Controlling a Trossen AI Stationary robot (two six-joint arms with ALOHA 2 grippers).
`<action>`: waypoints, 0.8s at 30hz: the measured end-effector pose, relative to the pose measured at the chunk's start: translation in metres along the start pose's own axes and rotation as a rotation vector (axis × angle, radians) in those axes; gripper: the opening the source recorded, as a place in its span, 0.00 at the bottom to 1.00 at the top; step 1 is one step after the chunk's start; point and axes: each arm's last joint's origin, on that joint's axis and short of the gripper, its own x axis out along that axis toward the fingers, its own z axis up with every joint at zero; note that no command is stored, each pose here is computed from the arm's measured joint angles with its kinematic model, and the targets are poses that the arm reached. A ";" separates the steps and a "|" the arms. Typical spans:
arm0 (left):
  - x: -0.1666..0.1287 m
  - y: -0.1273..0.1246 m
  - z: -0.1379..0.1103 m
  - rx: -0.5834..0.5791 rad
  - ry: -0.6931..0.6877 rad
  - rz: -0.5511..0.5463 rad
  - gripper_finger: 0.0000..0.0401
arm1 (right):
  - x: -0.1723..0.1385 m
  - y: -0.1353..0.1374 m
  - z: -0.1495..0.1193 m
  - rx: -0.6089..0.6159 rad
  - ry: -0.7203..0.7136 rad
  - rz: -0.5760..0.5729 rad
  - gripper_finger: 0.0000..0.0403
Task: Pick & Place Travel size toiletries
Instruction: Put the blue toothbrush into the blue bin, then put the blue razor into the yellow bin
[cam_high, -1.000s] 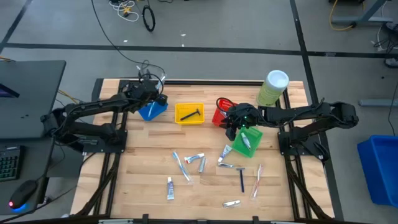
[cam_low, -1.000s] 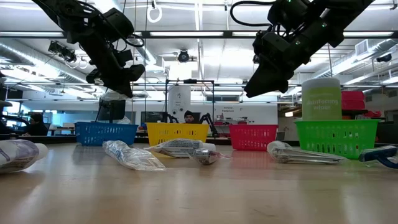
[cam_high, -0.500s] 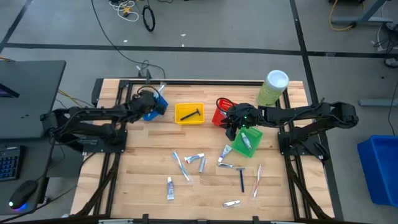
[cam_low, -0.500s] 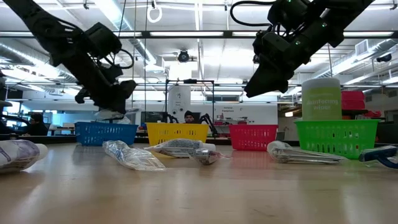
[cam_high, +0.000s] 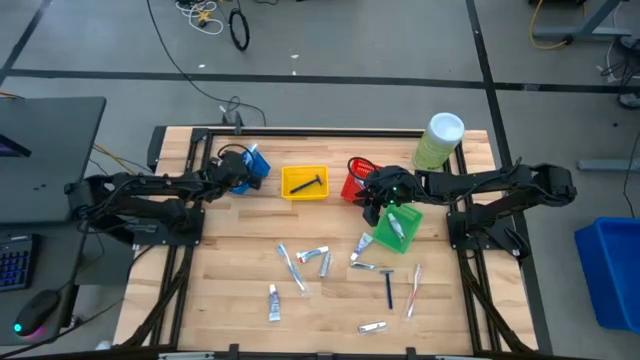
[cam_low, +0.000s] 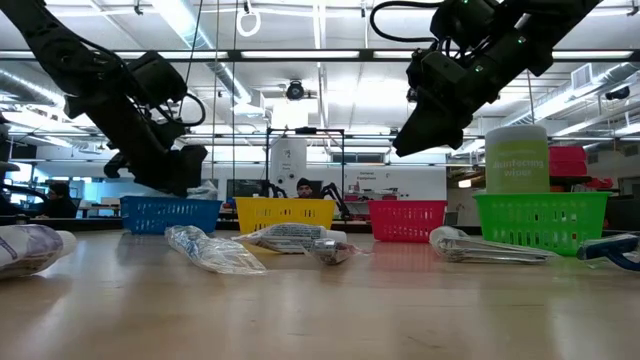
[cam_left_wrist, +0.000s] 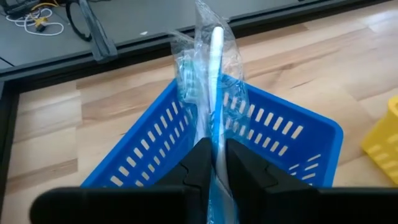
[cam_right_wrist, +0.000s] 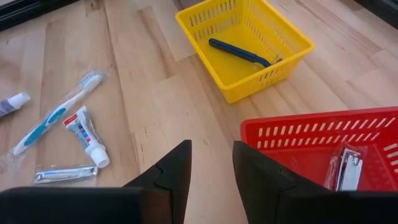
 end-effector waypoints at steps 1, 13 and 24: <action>0.000 0.000 0.000 0.000 -0.003 0.006 0.15 | 0.000 0.000 0.000 0.000 0.000 0.000 0.31; -0.001 -0.002 0.003 0.036 -0.012 0.004 0.32 | 0.000 0.000 0.000 0.000 0.000 0.000 0.30; -0.026 -0.044 0.059 0.117 -0.146 -0.208 0.32 | 0.000 0.000 0.000 -0.007 0.000 0.000 0.35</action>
